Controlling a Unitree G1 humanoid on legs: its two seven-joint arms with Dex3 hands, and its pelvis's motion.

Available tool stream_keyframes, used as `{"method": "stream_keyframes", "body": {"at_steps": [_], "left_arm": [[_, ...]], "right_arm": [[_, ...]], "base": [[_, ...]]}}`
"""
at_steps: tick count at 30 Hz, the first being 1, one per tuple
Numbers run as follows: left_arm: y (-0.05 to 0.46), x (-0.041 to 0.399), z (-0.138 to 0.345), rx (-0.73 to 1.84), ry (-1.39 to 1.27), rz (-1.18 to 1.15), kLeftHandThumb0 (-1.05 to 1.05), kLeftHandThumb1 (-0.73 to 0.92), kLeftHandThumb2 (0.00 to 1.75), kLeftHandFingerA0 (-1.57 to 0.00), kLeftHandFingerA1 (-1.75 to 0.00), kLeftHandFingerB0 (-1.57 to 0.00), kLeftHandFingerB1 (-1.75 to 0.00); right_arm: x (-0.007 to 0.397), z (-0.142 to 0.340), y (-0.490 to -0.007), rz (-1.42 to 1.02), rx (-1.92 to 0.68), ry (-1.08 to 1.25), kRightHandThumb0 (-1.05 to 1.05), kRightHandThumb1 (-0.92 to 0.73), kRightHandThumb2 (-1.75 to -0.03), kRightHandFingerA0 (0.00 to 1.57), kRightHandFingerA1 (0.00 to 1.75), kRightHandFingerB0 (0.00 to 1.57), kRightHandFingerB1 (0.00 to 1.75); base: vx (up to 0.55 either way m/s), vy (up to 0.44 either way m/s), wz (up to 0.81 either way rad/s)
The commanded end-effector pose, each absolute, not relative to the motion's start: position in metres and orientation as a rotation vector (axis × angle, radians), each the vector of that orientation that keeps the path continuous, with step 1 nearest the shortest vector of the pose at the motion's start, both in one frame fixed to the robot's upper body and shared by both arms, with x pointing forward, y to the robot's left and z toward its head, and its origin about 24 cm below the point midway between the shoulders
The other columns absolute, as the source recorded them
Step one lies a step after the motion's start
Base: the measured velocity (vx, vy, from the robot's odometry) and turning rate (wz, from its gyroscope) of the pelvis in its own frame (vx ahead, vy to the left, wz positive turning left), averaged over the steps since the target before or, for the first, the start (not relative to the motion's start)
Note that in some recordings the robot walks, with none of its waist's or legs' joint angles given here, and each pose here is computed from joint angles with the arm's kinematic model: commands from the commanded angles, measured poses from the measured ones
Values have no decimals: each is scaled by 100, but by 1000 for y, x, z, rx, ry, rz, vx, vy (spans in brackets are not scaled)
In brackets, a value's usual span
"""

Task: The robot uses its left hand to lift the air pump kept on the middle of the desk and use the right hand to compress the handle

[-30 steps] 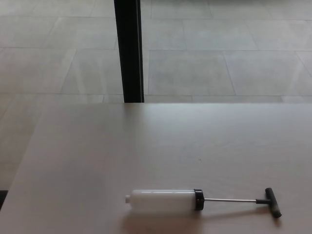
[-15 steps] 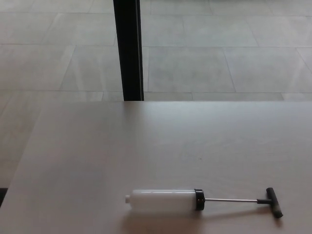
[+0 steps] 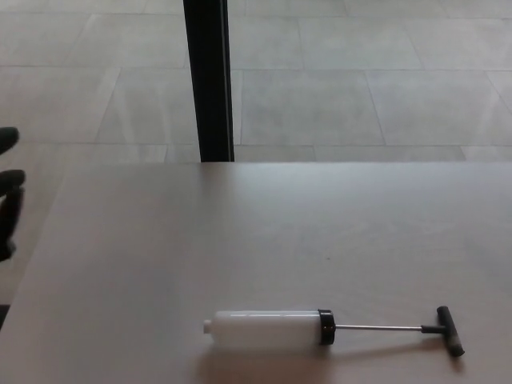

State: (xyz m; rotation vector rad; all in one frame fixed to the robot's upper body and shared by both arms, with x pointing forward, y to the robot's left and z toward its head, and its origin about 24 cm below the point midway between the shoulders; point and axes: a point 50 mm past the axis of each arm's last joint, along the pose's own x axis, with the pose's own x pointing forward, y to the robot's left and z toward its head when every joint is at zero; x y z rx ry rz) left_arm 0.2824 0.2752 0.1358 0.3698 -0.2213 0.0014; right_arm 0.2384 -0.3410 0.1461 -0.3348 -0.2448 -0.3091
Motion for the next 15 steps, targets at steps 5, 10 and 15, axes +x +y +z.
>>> {"method": "stream_keyframes", "body": {"at_steps": [5,10,15], "left_arm": [[175,278,123,719,-301,-310,-79,74,63,-33,-48,-35,-38],[159,285,119,813,-265,-388,-79,73,62,-27,-50,-32,-37],[149,298,110,845,-210,-435,-76,74,63,-26,-50,-31,-39]], "right_arm": [[245,120,-297,-133,-447,-141,-86,-72,-110,2,42,9,43],[245,116,-299,-147,-400,-134,-84,-69,-106,7,43,11,43],[248,115,-297,-140,-379,-129,-37,-45,-107,3,53,0,48]], "base": [[0,0,0],[0,0,0],[0,0,0]]}}
